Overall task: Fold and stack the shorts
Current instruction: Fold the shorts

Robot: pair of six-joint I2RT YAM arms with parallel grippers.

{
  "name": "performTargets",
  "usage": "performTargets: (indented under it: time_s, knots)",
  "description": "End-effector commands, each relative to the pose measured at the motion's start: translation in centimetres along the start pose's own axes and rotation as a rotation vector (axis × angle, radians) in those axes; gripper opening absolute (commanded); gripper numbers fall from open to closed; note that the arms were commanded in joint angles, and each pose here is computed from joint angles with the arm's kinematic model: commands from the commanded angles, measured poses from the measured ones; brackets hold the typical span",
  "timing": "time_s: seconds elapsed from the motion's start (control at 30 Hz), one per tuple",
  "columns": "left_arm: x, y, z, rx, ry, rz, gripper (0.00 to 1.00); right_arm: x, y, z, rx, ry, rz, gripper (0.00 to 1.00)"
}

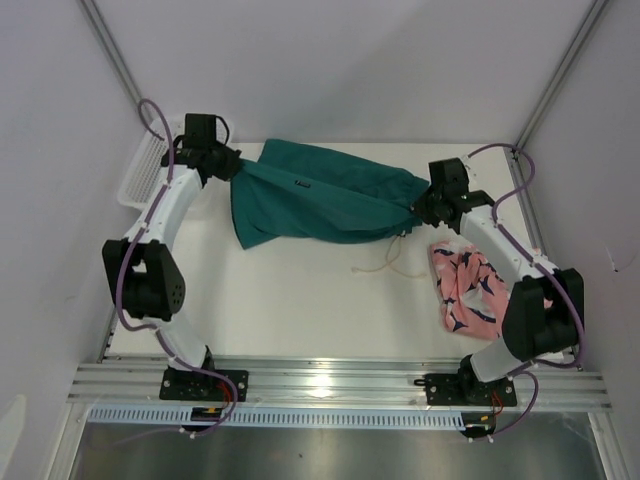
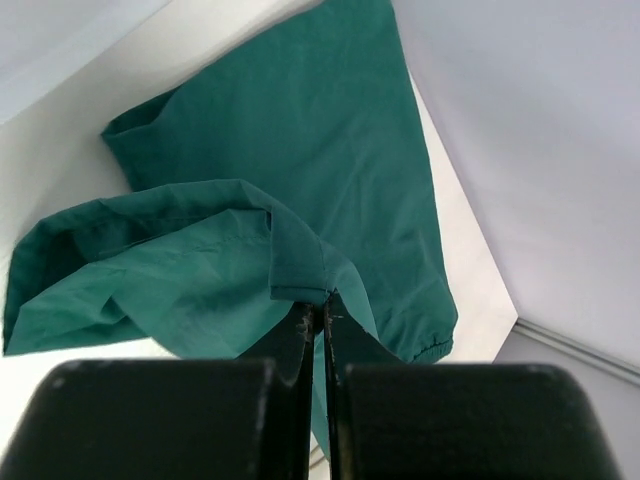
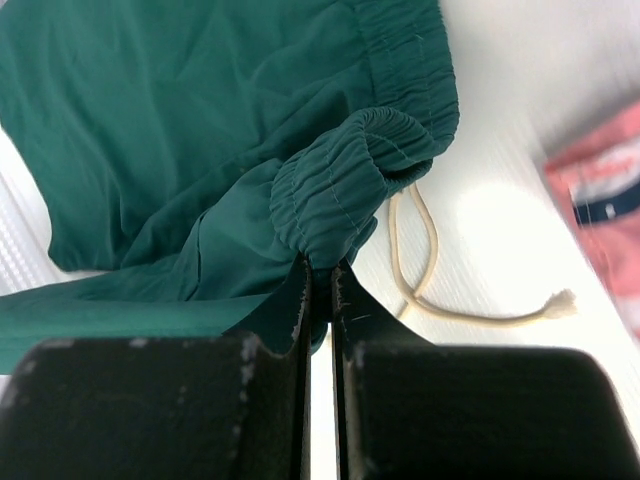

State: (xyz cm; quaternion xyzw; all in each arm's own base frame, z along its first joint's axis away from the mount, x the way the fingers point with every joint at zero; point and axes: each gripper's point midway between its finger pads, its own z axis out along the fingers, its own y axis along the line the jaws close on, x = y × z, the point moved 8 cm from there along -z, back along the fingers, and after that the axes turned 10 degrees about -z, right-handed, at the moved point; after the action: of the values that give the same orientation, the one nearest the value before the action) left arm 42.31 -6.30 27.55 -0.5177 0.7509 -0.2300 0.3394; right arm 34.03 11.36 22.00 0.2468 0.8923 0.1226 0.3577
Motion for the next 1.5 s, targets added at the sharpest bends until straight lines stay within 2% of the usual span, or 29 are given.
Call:
performTargets:
  time_s: [0.0,0.13,0.27,0.43,0.6,0.63,0.83,0.9,1.0,1.1,1.13,1.23,1.4,1.47]
  knots:
    - [-3.3,-3.6,0.9,0.11,-0.11,-0.02,0.0,-3.2,-0.4,1.6,0.044,-0.052,0.013,0.0]
    - [-3.7,-4.7,2.9,0.11,-0.12,-0.013,0.0,-5.0,-0.2,2.7,0.042,-0.054,0.041,0.0]
    - [-4.3,-5.6,2.6,0.162,-0.162,-0.019,0.0,-5.9,0.1,3.2,0.018,-0.056,0.054,0.0]
    - [-4.1,-5.0,0.8,0.15,-0.157,-0.013,0.0,-4.4,0.0,2.7,-0.022,0.002,0.027,0.0]
    - [-2.9,-1.8,-3.9,0.154,-0.135,-0.028,0.0,-1.7,-0.8,-0.2,-0.097,0.045,0.018,0.0]
    - [-2.8,-1.2,-6.5,0.187,-0.148,-0.032,0.0,-1.1,-0.9,-0.8,-0.108,0.052,0.015,0.0]
    - [-2.0,2.9,-15.1,0.265,-0.204,-0.032,0.0,3.8,-2.7,-5.9,-0.142,0.082,-0.047,0.0]
    - [-1.6,4.3,-16.1,0.247,-0.204,-0.027,0.0,5.7,-4.1,-6.5,-0.134,0.118,-0.059,0.0]
    - [-1.1,5.7,-17.7,0.272,-0.206,-0.026,0.0,7.6,-5.7,-7.9,-0.151,0.148,-0.072,0.06]
    - [-1.0,6.6,-17.6,0.268,-0.226,-0.025,0.0,9.1,-5.7,-9.0,-0.258,0.192,-0.157,0.37]
    - [-1.1,6.6,-17.5,0.263,-0.23,-0.021,0.0,9.2,-5.7,-9.1,-0.255,0.195,-0.173,0.56]
    - [-1.2,6.4,-16.6,0.227,-0.225,-0.012,0.0,8.9,-5.5,-9.5,-0.278,0.176,-0.274,0.71]
    - [-1.4,6.1,-15.6,0.211,-0.239,-0.011,0.0,8.8,-5.2,-9.9,-0.32,0.169,-0.433,0.78]
    - [-1.6,6.2,-15.0,0.183,-0.248,-0.008,0.0,9.9,-4.5,-10.3,-0.432,0.198,-0.546,0.88]
